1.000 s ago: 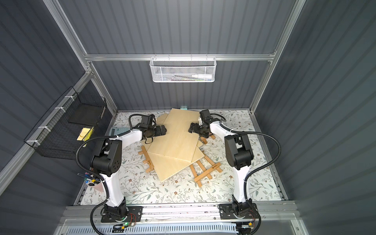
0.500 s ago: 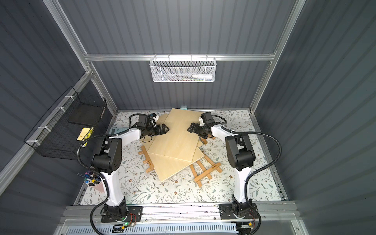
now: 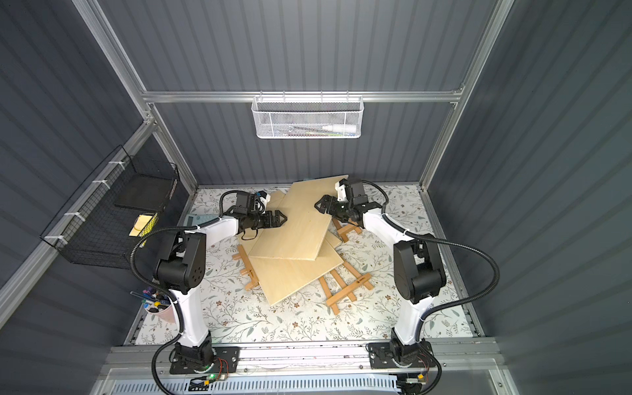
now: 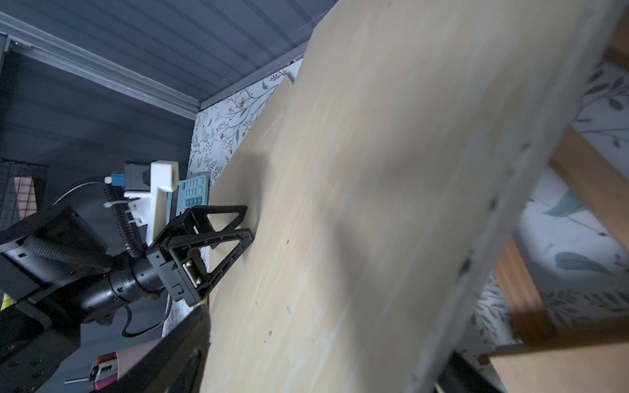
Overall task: Assemble the easel
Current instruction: Pick up the drawing board from the corner of the board.
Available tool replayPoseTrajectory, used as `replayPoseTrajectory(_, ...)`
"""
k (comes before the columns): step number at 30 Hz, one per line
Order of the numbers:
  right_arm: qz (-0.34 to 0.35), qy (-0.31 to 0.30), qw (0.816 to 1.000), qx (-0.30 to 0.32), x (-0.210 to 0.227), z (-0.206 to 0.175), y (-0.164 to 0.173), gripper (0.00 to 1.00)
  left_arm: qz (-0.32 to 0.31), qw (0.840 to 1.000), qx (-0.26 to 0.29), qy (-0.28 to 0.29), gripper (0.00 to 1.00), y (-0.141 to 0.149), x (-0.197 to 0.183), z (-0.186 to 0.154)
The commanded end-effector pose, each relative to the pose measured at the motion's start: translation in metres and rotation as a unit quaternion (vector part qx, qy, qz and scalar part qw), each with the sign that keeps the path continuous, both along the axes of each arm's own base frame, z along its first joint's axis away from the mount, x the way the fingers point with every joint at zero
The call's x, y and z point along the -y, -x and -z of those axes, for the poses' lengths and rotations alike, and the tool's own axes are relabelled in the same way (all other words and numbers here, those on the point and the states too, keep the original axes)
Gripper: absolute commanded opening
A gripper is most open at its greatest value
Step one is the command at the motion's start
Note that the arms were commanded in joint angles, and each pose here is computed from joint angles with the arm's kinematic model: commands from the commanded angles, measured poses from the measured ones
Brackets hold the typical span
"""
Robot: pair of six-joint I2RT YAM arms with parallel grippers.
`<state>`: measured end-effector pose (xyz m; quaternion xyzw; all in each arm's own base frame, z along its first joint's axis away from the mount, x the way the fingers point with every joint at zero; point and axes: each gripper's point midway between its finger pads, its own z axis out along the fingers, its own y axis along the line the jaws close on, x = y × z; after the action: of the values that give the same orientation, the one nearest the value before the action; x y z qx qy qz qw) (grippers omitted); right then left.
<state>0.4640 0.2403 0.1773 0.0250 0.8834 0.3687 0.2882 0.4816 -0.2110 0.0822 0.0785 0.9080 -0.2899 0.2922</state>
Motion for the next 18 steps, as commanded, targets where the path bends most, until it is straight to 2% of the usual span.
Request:
replayPoseTrajectory(1,-0.038,-0.024,0.999,0.026,-0.021,-0.023,0.010,0.67,0.058,0.987,-0.150,0.001,0.99,0.075,0.029,0.054)
replayPoseTrajectory(6,-0.018,-0.012,1.000,0.002,-0.014,-0.001,0.012,0.37,0.055,0.987,-0.148,0.013,0.99,0.075,0.031,0.051)
replayPoseTrajectory(8,-0.012,-0.007,1.000,-0.006,-0.012,0.006,0.012,0.29,0.054,0.988,-0.145,0.020,0.99,0.075,0.032,0.048)
replayPoseTrajectory(13,-0.005,-0.014,0.999,-0.036,-0.003,0.030,0.016,0.15,0.059,0.989,-0.135,0.033,0.99,0.077,0.035,0.037)
replayPoseTrajectory(18,0.002,-0.047,0.997,-0.057,0.018,0.051,0.021,0.01,0.064,0.988,-0.133,0.047,0.99,0.080,0.037,0.031)
